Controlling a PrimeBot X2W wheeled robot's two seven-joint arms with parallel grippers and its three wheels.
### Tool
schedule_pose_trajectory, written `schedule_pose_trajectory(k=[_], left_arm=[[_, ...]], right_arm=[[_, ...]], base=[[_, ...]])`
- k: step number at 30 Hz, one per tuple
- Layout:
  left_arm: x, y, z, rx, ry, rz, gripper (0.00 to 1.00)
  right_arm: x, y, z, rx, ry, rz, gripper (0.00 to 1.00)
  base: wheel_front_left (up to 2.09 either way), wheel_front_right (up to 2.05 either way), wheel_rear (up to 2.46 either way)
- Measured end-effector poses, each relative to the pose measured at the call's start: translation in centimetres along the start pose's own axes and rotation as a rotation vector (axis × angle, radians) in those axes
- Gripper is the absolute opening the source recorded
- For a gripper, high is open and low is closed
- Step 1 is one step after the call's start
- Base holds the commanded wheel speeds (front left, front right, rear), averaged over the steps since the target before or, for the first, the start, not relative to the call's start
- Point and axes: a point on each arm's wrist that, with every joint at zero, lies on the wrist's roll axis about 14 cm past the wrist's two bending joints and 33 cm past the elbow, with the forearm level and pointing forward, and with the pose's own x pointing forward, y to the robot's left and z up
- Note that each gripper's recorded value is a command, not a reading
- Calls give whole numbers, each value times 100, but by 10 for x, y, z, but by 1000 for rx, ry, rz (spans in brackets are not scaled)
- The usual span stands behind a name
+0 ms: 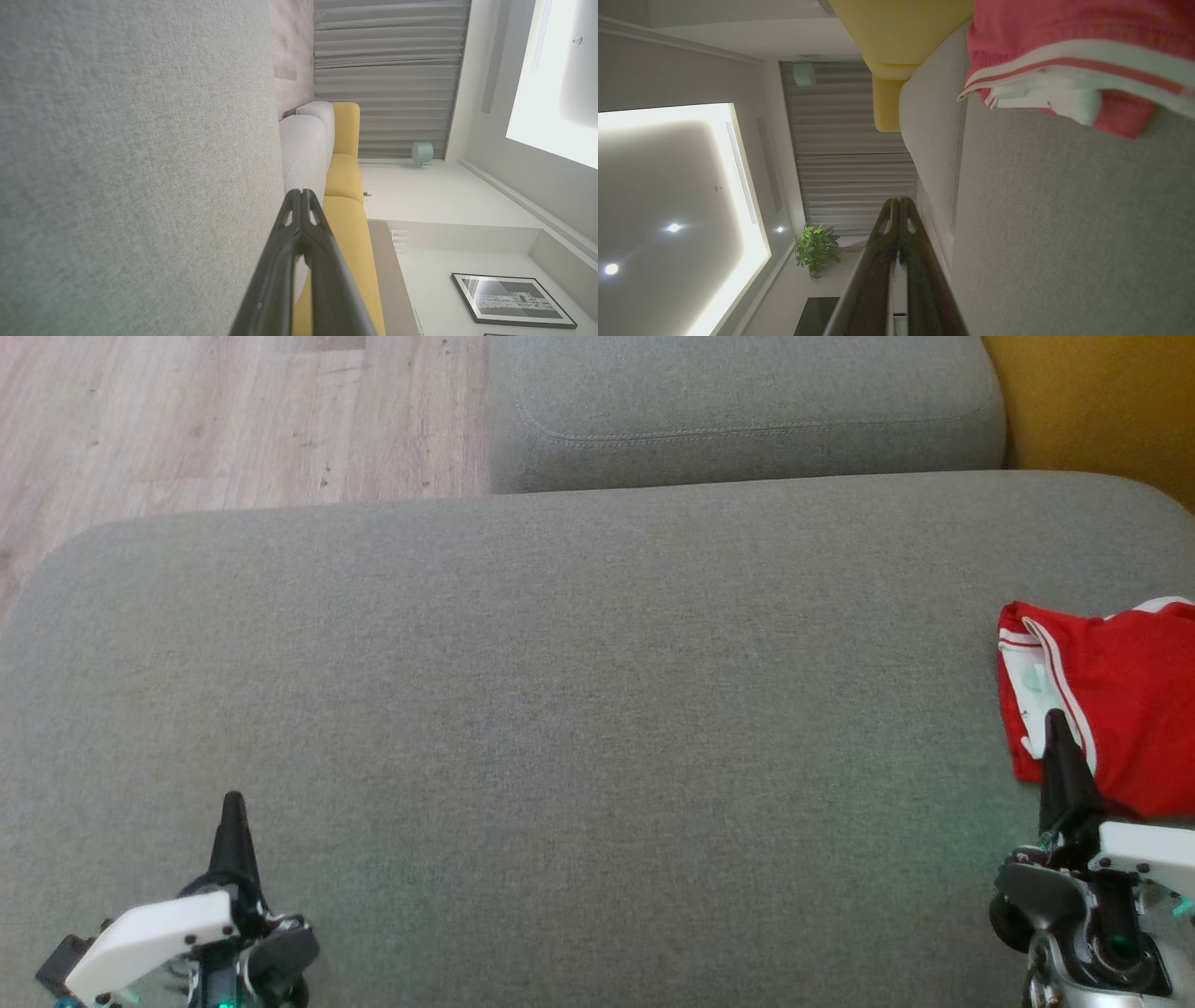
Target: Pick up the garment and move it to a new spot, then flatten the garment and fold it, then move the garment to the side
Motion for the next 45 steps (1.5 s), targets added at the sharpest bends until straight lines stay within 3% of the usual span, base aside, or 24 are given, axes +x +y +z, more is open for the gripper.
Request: schedule_pose_trajectory(k=[45], left_arm=[[0,0,0,0,0,0,0]], right_arm=[[0,0,0,0,0,0,0]], base=[[0,0,0]])
